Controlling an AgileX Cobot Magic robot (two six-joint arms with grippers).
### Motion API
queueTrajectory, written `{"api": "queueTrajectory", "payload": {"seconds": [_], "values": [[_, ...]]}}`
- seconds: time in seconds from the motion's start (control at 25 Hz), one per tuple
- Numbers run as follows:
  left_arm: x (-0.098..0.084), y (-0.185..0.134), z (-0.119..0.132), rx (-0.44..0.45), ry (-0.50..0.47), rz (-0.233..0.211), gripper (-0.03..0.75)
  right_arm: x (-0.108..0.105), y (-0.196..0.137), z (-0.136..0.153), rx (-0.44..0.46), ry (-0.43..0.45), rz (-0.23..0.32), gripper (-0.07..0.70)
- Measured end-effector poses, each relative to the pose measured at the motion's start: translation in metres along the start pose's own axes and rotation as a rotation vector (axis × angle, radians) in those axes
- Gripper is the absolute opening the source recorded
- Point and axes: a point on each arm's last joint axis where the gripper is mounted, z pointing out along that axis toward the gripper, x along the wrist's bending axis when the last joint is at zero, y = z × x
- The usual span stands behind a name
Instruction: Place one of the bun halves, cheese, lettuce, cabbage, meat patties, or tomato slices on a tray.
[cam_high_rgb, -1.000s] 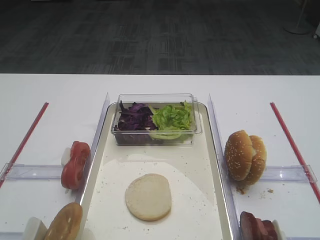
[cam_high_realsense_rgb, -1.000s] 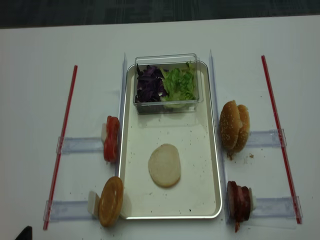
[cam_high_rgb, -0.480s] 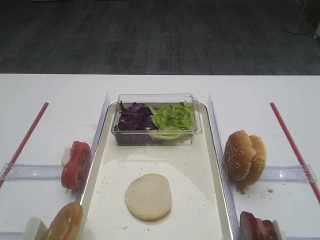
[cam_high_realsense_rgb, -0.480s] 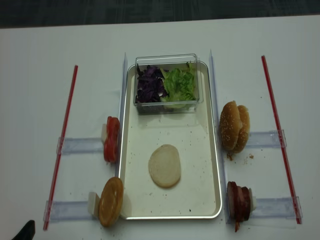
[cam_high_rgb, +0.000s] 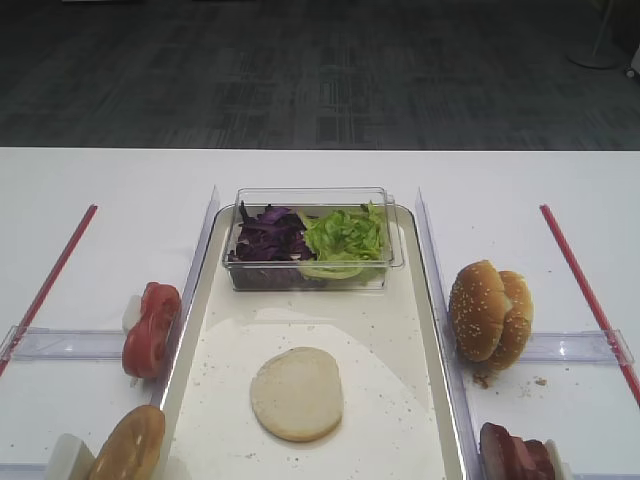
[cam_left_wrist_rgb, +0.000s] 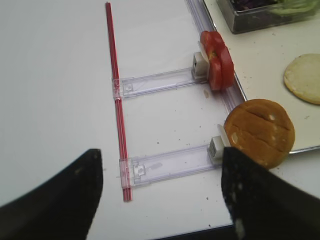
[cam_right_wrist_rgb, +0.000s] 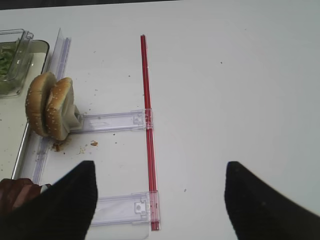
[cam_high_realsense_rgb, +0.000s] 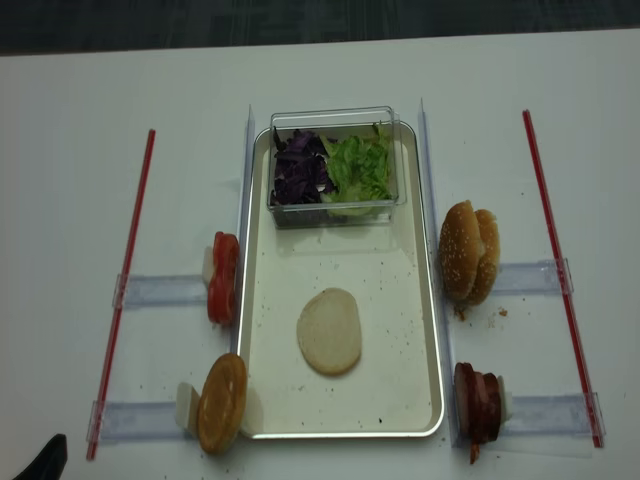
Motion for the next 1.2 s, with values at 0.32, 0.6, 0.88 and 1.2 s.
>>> {"api": "queueTrajectory", "payload": {"seconds": [0.32,0.6,0.88,1.2], "values": [[-0.0009,0.0003,0.0000,-0.003,-0.010,-0.007,0.461,0.0000,0.0000,0.0000,0.000,0.000,0.000,0.552],[-0.0009,0.0003,0.0000,-0.003,-0.010,-0.007,0.461,0.0000,0.0000,0.0000,0.000,0.000,0.000,0.552],[-0.0009,0.0003,0.0000,-0.004,-0.010,-0.009,0.461,0.0000,0.0000,0.0000,0.000,0.000,0.000,0.552],[-0.0009,0.0003,0.0000,-0.004,-0.010,-0.009,0.454,0.0000,0.0000,0.0000,0.000,0.000,0.000,0.552]]}}
